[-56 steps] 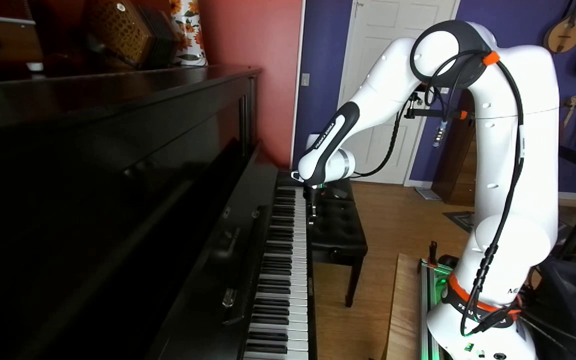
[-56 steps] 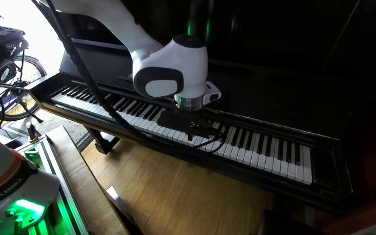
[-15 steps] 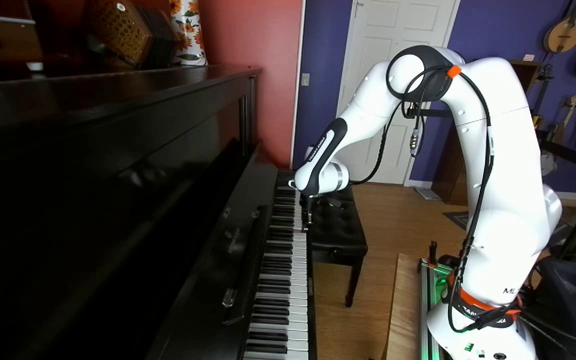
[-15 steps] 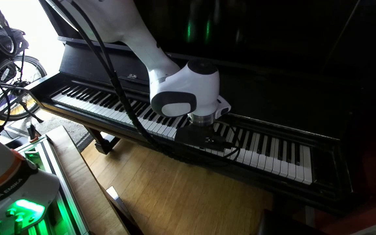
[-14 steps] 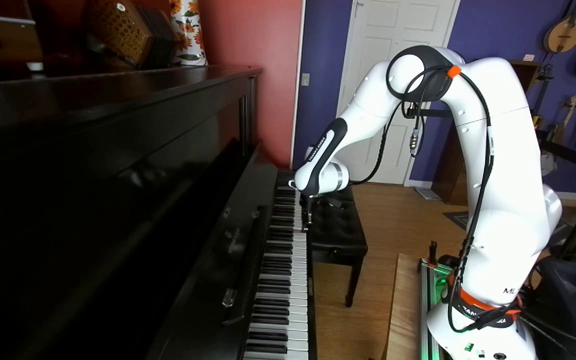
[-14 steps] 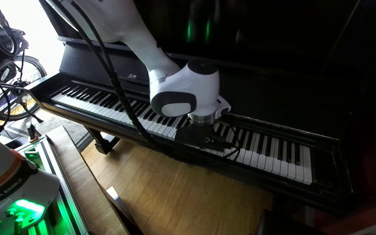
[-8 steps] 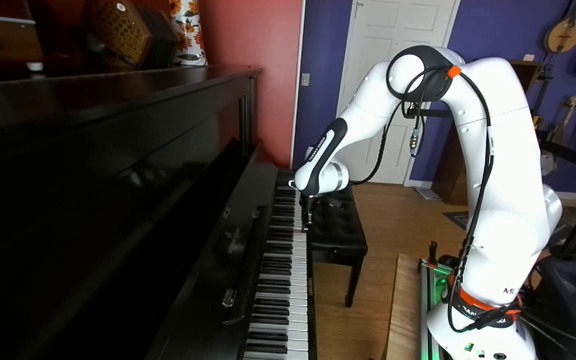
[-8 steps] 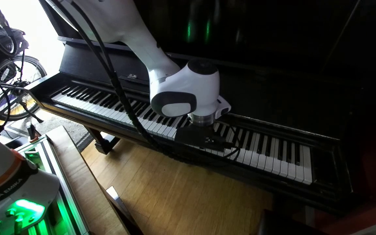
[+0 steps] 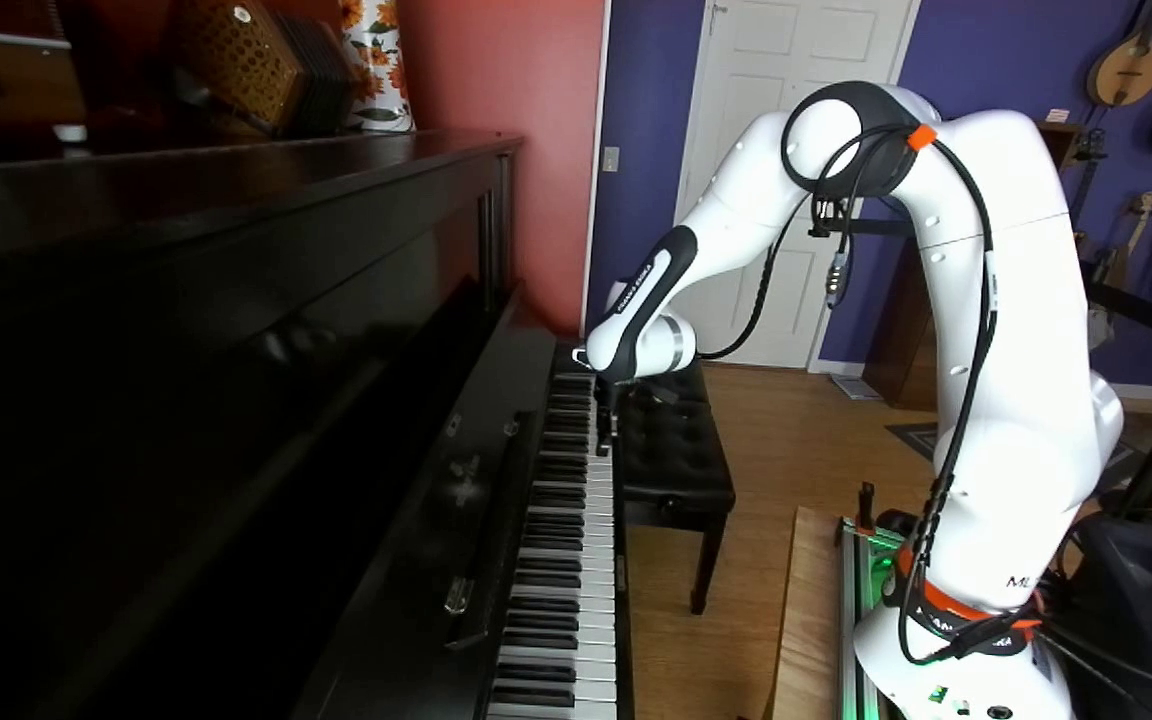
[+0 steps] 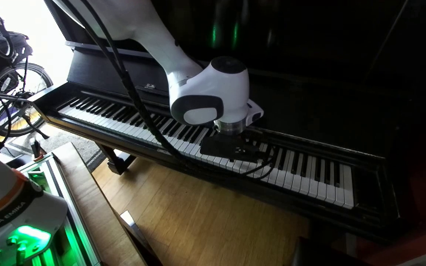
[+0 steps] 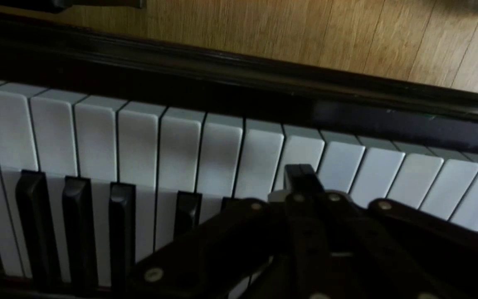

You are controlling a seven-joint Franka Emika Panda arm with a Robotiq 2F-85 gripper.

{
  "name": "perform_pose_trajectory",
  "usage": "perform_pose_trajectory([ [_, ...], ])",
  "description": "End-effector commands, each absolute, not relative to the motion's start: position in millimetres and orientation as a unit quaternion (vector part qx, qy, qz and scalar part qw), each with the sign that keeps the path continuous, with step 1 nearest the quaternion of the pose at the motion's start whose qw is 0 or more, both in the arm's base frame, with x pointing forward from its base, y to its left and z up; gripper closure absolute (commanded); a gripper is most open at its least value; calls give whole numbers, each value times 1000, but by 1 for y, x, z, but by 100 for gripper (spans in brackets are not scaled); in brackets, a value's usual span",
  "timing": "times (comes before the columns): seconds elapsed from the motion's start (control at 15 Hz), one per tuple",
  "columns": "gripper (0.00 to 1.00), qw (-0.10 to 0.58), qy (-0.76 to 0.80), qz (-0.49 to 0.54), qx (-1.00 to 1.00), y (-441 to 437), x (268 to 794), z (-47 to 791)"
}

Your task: Press a white key in the middle of the piano

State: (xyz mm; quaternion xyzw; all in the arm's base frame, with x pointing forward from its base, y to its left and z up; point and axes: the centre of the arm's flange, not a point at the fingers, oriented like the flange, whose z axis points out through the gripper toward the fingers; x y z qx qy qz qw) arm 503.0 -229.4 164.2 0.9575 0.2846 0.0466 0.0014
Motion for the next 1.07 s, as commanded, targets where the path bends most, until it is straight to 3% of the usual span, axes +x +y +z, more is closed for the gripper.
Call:
perform_pose_trajectory([
  [0.0,100,21,295,52,954,-226,502,186],
  [0.07,82,22,293,55,954,-226,502,190],
  [0.13,73,25,294,57,954,-226,502,195],
  [0.73,7,59,272,71,958,-223,486,261],
  [0.8,1,62,268,75,958,-221,483,271],
  [1.0,0,72,255,83,961,-215,477,297],
])
